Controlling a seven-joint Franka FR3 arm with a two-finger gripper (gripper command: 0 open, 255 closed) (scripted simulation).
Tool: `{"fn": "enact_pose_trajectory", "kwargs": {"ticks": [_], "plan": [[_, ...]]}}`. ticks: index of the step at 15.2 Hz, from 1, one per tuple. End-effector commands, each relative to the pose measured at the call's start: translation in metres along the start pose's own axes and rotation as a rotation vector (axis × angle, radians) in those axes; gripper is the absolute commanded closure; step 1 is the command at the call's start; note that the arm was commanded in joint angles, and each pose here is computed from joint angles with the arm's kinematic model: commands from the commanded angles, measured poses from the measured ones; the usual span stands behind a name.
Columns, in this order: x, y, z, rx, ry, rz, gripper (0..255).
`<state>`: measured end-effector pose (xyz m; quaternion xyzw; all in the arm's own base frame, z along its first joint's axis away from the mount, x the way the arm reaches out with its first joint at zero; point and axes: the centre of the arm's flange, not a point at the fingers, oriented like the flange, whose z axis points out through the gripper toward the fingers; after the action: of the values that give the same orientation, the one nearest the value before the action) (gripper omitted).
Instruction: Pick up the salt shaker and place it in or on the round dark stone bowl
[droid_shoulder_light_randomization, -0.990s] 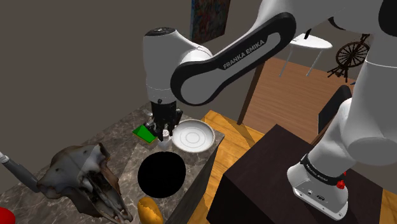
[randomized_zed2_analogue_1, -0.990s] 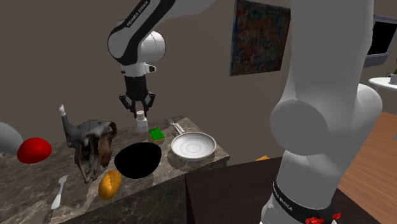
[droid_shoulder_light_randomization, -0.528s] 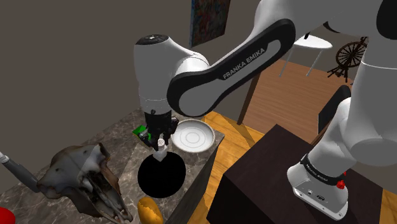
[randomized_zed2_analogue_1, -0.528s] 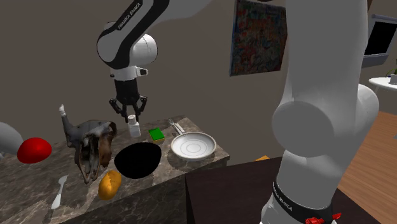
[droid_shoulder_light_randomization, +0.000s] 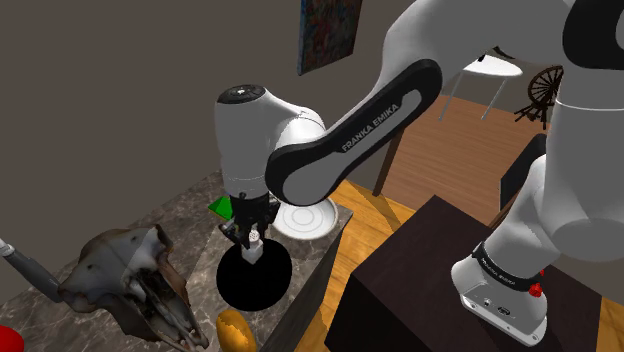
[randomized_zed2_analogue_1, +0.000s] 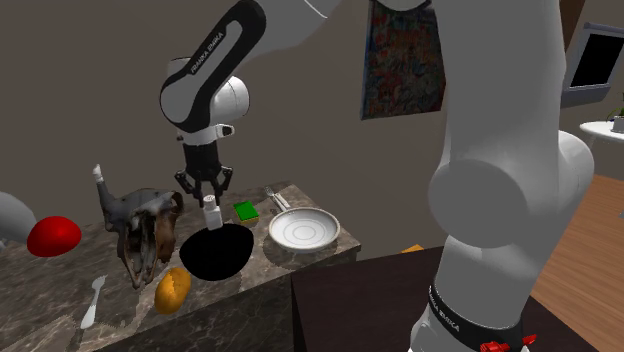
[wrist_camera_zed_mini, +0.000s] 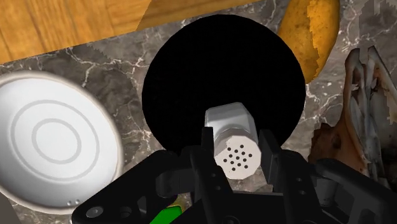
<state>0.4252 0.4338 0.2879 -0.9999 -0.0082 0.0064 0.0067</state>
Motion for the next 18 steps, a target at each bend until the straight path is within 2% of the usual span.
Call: {"fn": "enact_pose_trajectory", "kwargs": {"ticks": [1,9,16,17,18], "plan": [[0.0,0.001,0.01,0.0,0.0,0.0,255],[0.001,0.002,0.051,0.0,0.0,0.0,255],[0.001,0.002,0.051,0.0,0.0,0.0,255],[0.001,0.002,0.051,0.0,0.0,0.0,0],[0.001,0.002,0.051,0.0,0.0,0.0,0]]}}
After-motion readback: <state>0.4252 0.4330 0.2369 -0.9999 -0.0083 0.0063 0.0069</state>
